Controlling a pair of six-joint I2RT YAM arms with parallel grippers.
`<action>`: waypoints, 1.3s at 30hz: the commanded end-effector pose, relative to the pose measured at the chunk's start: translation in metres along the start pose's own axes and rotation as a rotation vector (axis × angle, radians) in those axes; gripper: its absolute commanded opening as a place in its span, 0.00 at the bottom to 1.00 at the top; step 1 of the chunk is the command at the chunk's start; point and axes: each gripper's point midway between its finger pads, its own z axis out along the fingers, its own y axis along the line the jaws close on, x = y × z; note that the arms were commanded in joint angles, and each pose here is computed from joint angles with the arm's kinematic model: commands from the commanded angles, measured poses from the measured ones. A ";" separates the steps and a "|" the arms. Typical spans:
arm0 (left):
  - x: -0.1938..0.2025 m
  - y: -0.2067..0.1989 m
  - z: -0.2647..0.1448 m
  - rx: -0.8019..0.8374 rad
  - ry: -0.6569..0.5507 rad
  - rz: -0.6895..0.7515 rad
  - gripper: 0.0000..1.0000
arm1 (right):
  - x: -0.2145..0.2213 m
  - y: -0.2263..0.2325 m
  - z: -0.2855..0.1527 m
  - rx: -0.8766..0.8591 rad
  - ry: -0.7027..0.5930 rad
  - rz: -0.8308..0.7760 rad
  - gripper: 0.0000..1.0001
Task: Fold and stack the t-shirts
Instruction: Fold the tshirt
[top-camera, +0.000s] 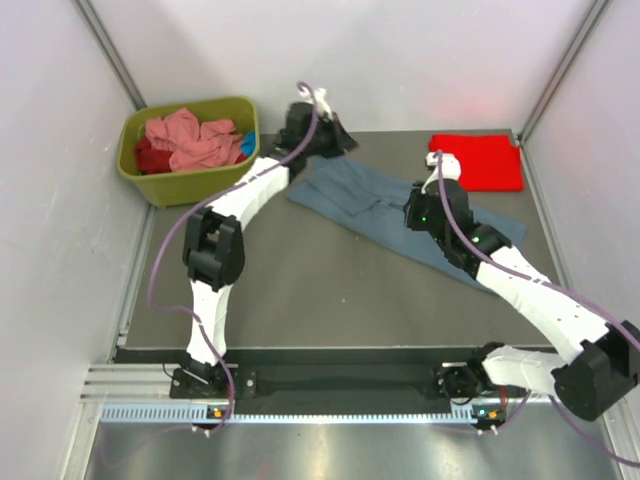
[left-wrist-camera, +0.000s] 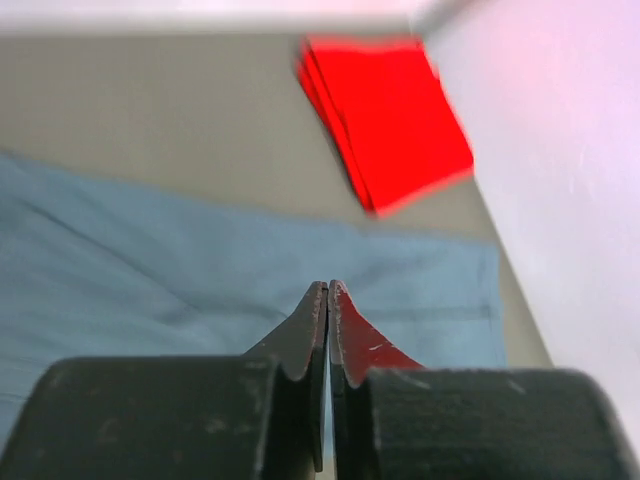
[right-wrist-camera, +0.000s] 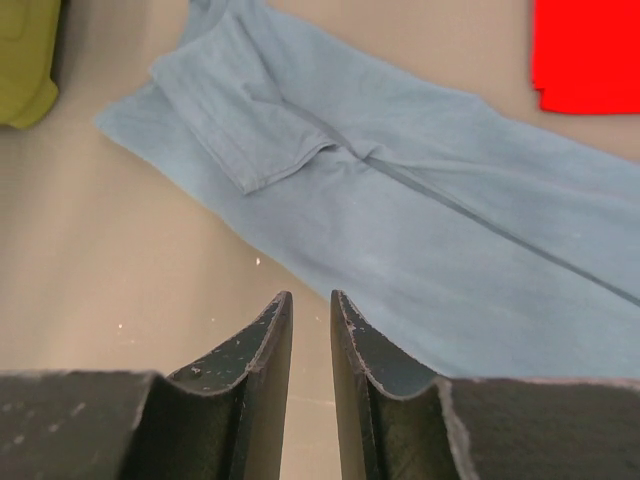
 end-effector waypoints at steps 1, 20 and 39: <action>0.094 -0.030 0.022 -0.001 0.166 -0.003 0.00 | -0.011 -0.020 -0.019 0.051 -0.021 0.031 0.23; 0.292 -0.027 0.050 -0.197 0.456 -0.072 0.00 | -0.026 -0.042 -0.038 0.051 -0.070 0.088 0.23; 0.320 0.035 -0.029 -0.529 0.561 -0.031 0.00 | -0.029 -0.043 -0.041 0.030 -0.068 0.116 0.23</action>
